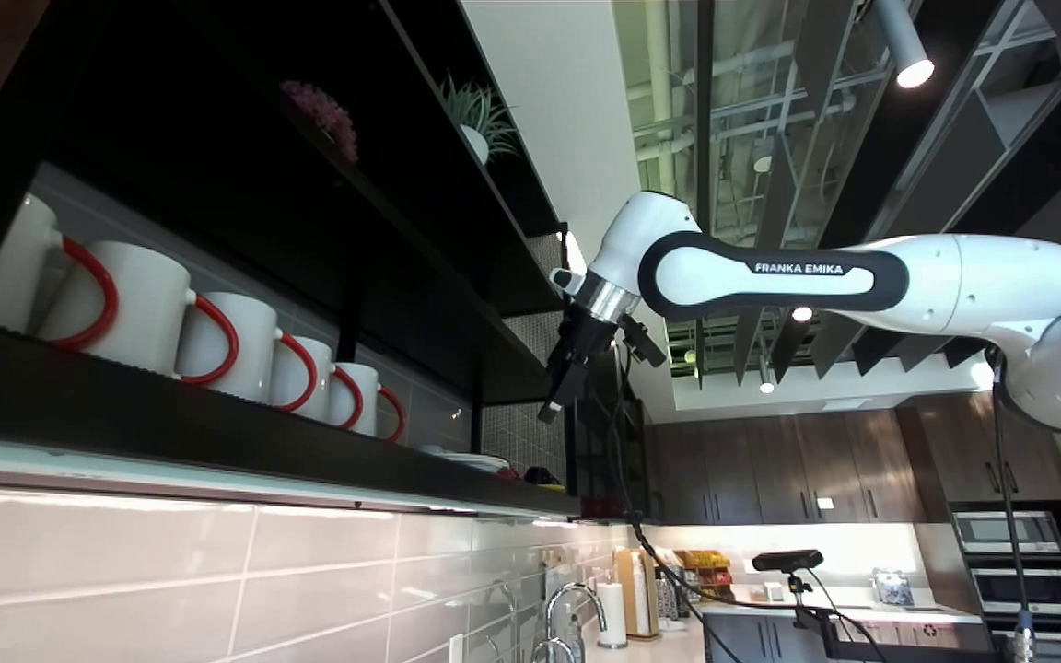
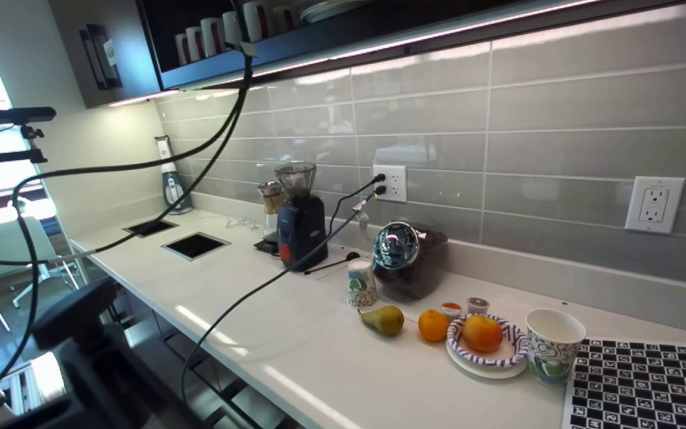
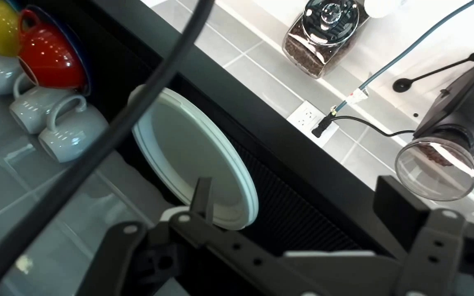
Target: Put the plates on the shelf on the counter, then pick up one plate and put it on the shelf
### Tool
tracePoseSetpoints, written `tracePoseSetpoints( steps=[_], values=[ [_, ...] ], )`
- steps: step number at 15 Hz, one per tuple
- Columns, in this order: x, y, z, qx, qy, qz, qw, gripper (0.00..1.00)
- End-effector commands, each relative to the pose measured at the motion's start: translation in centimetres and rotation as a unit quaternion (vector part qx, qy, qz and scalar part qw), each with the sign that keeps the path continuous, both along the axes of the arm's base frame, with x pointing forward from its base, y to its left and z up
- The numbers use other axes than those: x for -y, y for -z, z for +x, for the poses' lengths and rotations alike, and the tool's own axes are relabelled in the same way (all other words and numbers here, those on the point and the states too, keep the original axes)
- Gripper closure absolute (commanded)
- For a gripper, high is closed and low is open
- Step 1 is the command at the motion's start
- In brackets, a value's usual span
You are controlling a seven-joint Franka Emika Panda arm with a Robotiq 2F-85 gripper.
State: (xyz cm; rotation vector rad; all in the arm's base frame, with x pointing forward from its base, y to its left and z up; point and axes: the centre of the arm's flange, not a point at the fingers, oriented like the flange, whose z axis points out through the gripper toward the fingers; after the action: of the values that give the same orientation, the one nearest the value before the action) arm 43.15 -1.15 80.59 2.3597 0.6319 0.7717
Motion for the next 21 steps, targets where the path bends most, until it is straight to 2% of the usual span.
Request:
tracePoseSetpoints(
  steps=[1,2,4,6,13,21],
  values=[
    [-0.3,-0.1,-0.1,0.0,-0.001,0.0,1.0,0.0],
    [-0.8,0.4,-0.7,0.001,-0.019,-0.006,0.9998,0.0],
    [0.3,1.4,0.2,0.025,-0.004,-0.056,0.9981,0.0],
    [1.8,2.1,1.4,0.045,-0.038,-0.08,0.9951,0.0],
    [5.7,4.2,5.9,0.092,-0.106,-0.109,0.984,0.0],
    [5.5,7.5,9.2,0.081,-0.137,-0.13,0.9786,0.0]
  ],
)
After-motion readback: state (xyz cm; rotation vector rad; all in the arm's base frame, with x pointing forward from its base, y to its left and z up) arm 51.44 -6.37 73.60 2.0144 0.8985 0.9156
